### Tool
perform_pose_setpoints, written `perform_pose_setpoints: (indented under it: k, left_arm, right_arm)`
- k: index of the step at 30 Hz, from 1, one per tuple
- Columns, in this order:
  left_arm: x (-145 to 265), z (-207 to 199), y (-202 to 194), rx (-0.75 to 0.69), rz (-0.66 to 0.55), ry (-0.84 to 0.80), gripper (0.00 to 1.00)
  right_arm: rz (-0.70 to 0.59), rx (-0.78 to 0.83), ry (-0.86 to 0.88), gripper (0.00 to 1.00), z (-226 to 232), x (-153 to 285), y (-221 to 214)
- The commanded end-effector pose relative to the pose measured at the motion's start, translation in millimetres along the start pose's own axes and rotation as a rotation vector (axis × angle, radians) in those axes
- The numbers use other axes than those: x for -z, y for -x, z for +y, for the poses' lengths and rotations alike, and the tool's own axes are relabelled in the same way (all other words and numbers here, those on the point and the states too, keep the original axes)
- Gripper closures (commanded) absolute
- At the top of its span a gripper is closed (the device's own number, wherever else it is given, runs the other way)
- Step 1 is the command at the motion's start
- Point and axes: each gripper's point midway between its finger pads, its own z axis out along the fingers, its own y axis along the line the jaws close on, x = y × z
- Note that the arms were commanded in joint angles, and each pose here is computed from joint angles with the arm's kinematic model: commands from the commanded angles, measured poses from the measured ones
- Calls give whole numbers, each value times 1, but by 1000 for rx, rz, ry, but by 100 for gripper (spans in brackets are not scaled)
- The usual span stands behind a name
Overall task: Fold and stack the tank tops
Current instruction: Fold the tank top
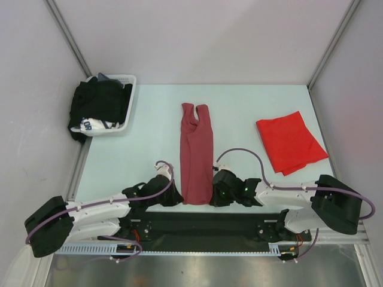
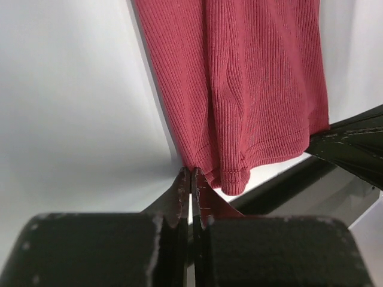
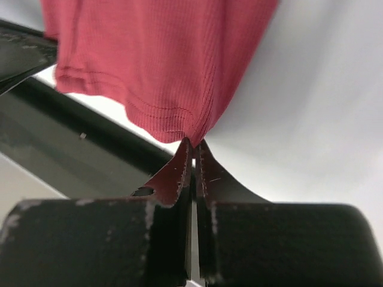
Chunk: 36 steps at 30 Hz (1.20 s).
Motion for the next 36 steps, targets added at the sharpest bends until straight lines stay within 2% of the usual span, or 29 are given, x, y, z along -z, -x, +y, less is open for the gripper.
perform_pose_setpoints:
  k: [1, 6, 10, 11, 12, 17, 27, 29, 33, 34, 36]
  left_arm:
    - [9, -8, -4, 6, 20, 2, 100]
    - [17, -5, -4, 16, 5, 14, 100]
    - [19, -4, -3, 19, -7, 8, 100]
    - [19, -2, -5, 18, 0, 11, 100]
    - [17, -2, -6, 21, 7, 9, 100]
    - [13, -2, -11, 25, 23, -2, 100]
    - [13, -4, -11, 23, 26, -6, 100]
    - [13, -3, -11, 23, 26, -4, 100]
    - [15, -10, -11, 22, 36, -23, 100]
    - [15, -12, -10, 25, 35, -26, 100]
    - [19, -17, -6, 26, 36, -29, 100]
  right_arm:
    - [0, 12, 26, 100, 11, 12, -7]
    - [-23, 21, 26, 100, 15, 21, -2]
    - [-20, 29, -10, 57, 12, 23, 1]
    - [-21, 26, -11, 43, 13, 23, 1]
    - [-23, 23, -12, 40, 12, 22, 1]
    - [-30, 15, -12, 39, 11, 18, 2]
    - [-28, 17, 17, 48, 21, 5, 7]
    - [-25, 24, 18, 55, 21, 2, 8]
    - [-9, 49, 10, 93, 24, 1, 10]
    - [2, 55, -6, 100, 22, 2, 9]
    - [-3, 60, 1, 100, 27, 5, 12]
